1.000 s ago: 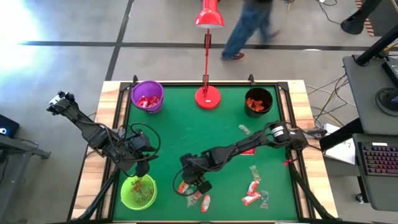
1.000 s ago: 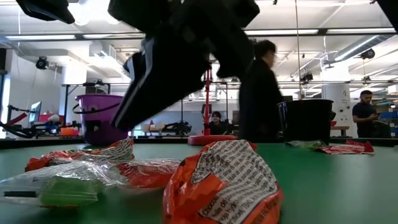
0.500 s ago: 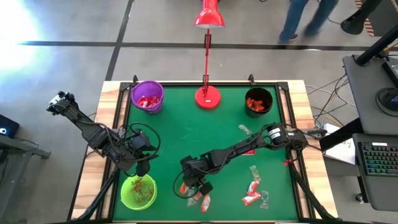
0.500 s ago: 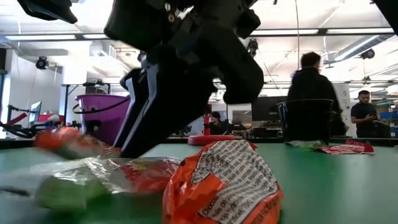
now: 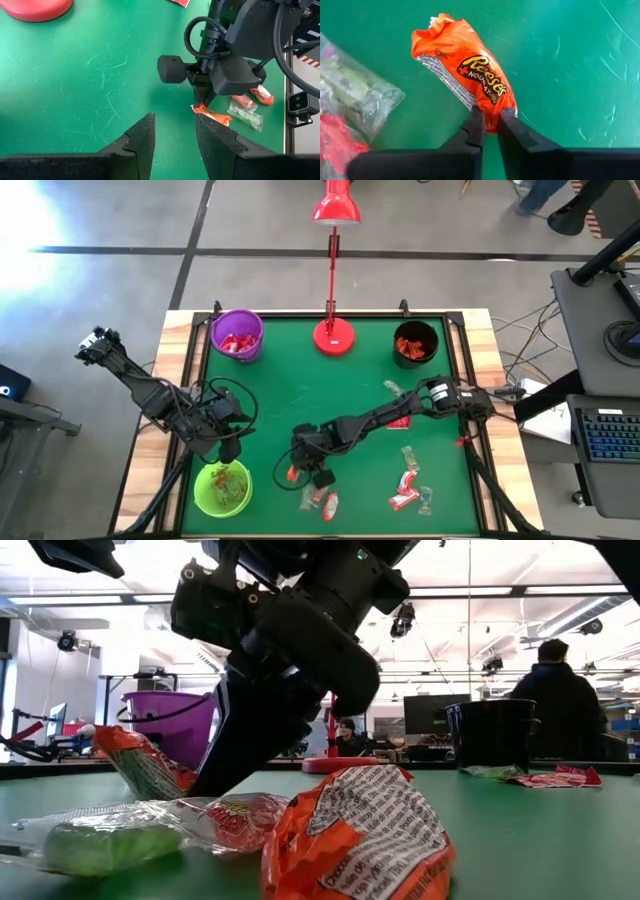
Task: Sort candy
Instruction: Put the orange chocolate into the black bucket
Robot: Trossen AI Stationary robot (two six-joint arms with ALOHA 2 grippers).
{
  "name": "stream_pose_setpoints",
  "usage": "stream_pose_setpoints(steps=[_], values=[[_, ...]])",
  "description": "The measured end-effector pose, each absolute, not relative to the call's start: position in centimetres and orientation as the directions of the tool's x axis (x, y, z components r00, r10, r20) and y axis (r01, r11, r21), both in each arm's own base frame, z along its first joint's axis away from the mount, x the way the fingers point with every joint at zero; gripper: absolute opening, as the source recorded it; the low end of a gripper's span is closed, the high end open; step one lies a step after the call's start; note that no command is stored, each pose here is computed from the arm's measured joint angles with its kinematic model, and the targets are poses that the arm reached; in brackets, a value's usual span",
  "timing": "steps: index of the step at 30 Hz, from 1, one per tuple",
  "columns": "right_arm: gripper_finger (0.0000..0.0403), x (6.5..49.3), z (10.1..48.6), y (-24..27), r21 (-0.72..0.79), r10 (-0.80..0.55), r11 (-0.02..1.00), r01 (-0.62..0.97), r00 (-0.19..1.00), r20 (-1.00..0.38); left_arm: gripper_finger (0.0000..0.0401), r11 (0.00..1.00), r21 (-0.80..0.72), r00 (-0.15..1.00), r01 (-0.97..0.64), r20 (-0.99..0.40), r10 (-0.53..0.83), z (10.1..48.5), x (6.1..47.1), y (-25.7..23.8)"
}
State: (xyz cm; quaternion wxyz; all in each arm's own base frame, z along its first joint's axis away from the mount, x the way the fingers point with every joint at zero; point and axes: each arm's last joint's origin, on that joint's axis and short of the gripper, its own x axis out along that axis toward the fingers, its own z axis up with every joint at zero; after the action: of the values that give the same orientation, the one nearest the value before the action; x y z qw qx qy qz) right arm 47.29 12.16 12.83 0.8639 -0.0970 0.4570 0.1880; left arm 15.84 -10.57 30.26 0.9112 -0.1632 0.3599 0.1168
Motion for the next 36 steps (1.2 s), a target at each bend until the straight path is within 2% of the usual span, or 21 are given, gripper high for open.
stream_pose_setpoints(steps=[2,10,17,23,29,36], values=[[0.0016,47.3,13.0,11.8,0.031,0.233,0.927,-0.373,0.511,-0.828,0.0123,0.92,-0.212,0.713,-0.331,-0.695,0.096,30.2,15.8,-10.6],[0.0012,46.3,15.9,10.8,0.108,0.179,0.98,-0.169,0.493,-0.851,0.0123,0.916,-0.205,0.701,-0.345,-0.705,0.106,30.1,15.7,-10.5],[0.0012,43.2,20.8,9.6,-0.089,-0.102,0.995,0.051,0.392,-0.914,0.0123,0.893,-0.163,0.706,-0.419,-0.677,0.208,30.2,15.4,-9.9],[0.0012,40.7,24.6,7.6,-0.212,-0.257,0.964,0.163,0.35,-0.901,0.0123,0.876,-0.075,0.715,-0.476,-0.613,0.335,30.3,15.1,-9.2],[0.0012,38.0,27.5,4.3,-0.308,-0.398,0.89,0.337,0.243,-0.884,0.0123,0.838,0.017,0.712,-0.546,-0.519,0.474,30.6,14.6,-8.4],[0.0012,35.5,29.8,0.4,-0.417,-0.518,0.789,0.452,0.122,-0.847,0.0123,0.78,0.121,0.667,-0.614,-0.449,0.594,31.0,13.4,-6.6]])
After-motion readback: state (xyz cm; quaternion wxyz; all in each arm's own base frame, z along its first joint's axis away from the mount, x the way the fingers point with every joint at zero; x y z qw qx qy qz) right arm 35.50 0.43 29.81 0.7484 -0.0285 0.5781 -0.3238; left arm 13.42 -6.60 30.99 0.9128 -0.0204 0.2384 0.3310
